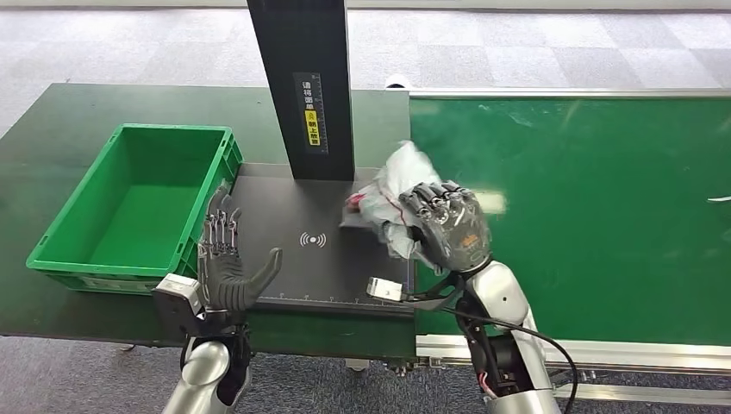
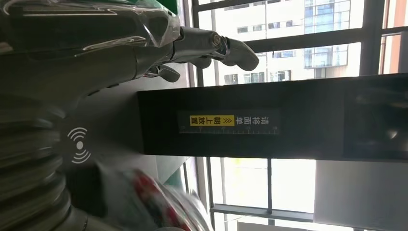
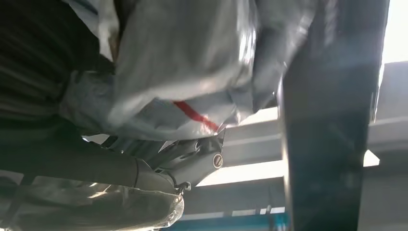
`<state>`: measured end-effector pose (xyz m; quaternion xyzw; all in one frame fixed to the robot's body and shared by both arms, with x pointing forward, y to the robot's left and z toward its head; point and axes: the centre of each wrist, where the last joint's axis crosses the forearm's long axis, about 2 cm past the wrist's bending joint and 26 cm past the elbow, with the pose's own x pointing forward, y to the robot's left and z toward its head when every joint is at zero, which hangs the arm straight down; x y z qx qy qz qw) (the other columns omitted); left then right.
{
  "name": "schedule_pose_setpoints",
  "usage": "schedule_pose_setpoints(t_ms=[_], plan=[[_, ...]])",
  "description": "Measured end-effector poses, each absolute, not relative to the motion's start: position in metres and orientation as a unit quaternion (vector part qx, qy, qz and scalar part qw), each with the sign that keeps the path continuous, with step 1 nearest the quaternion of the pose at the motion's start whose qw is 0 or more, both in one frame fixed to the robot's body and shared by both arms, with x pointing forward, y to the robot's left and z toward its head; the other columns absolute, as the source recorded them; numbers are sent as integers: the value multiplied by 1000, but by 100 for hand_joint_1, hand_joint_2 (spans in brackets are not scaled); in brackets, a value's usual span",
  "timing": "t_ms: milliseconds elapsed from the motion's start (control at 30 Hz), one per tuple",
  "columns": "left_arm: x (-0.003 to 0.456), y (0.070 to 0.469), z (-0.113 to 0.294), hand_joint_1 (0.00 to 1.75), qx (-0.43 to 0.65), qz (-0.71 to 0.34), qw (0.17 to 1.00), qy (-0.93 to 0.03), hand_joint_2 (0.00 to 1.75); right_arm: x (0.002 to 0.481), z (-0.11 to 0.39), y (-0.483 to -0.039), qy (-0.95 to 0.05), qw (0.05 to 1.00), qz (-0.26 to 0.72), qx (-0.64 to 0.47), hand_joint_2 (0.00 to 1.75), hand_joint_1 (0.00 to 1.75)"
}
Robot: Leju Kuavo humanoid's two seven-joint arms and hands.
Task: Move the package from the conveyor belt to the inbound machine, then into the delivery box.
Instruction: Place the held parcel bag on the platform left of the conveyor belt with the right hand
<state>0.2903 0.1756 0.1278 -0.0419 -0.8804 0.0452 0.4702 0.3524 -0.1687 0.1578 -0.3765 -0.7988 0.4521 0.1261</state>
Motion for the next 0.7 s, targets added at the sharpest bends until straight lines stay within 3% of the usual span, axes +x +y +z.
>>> schedule_pose_setpoints(t_ms=[400, 700], plan=[[290, 173, 124, 0, -53, 38, 482, -874, 175, 331, 99, -126, -769, 138, 567, -261, 175, 175], [289, 173, 122, 0, -55, 33, 490, -869, 175, 327, 84, -131, -770, 225, 540, -255, 175, 175]])
